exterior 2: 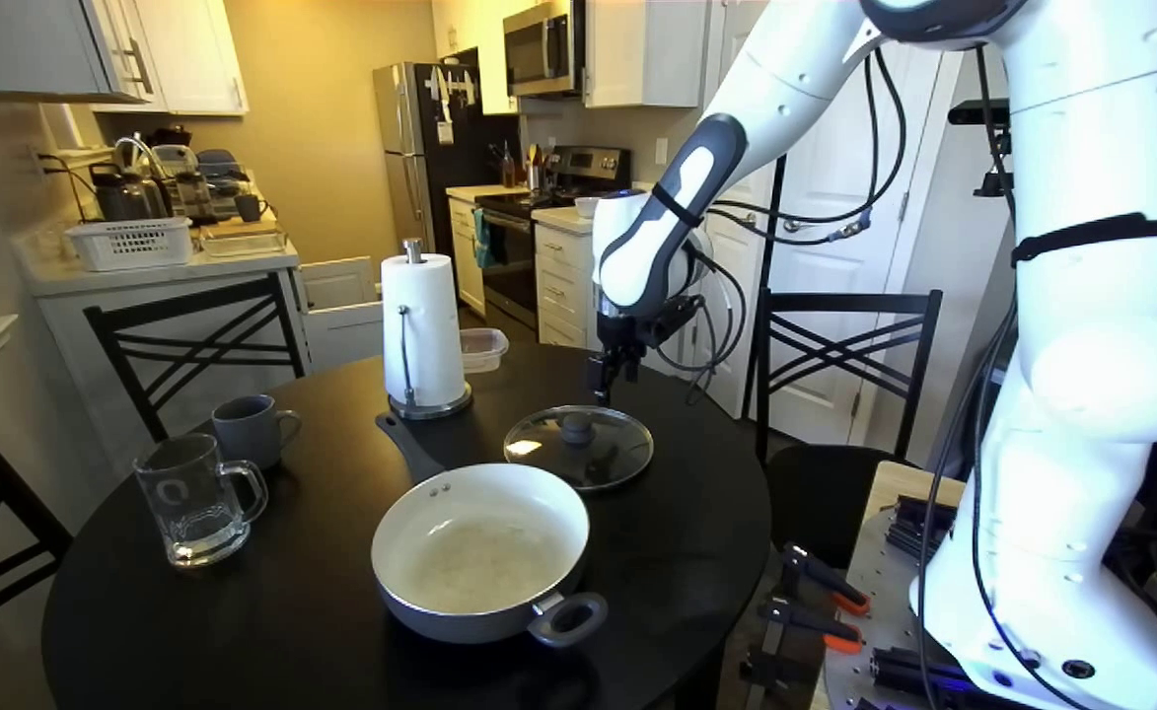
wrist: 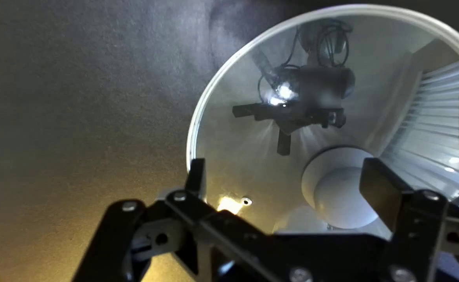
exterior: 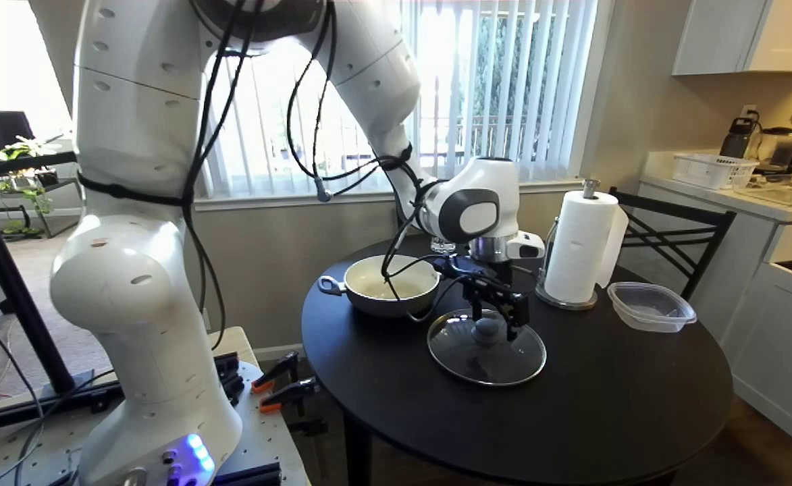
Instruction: Put the lid on the pot
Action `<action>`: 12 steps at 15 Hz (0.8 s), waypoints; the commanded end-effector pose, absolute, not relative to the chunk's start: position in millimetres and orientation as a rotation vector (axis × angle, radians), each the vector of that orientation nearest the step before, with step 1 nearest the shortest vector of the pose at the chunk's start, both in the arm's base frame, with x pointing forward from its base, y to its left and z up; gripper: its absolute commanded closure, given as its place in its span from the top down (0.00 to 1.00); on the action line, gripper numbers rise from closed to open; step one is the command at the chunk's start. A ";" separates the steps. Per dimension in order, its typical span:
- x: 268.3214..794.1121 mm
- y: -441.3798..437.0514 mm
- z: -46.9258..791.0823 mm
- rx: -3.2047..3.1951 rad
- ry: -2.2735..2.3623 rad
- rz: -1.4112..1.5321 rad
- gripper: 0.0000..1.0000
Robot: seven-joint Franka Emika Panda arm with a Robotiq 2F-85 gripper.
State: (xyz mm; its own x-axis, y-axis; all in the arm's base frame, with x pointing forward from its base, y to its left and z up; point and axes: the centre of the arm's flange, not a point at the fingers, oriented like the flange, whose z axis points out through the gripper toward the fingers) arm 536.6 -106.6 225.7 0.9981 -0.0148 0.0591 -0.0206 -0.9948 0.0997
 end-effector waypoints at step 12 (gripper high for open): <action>618.6 -42.6 178.2 3.078 0.194 0.001 1.00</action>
State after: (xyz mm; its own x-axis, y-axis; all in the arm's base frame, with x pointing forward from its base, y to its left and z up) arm 608.2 -41.8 186.4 0.9917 0.1191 0.0491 0.1169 -0.9921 0.0455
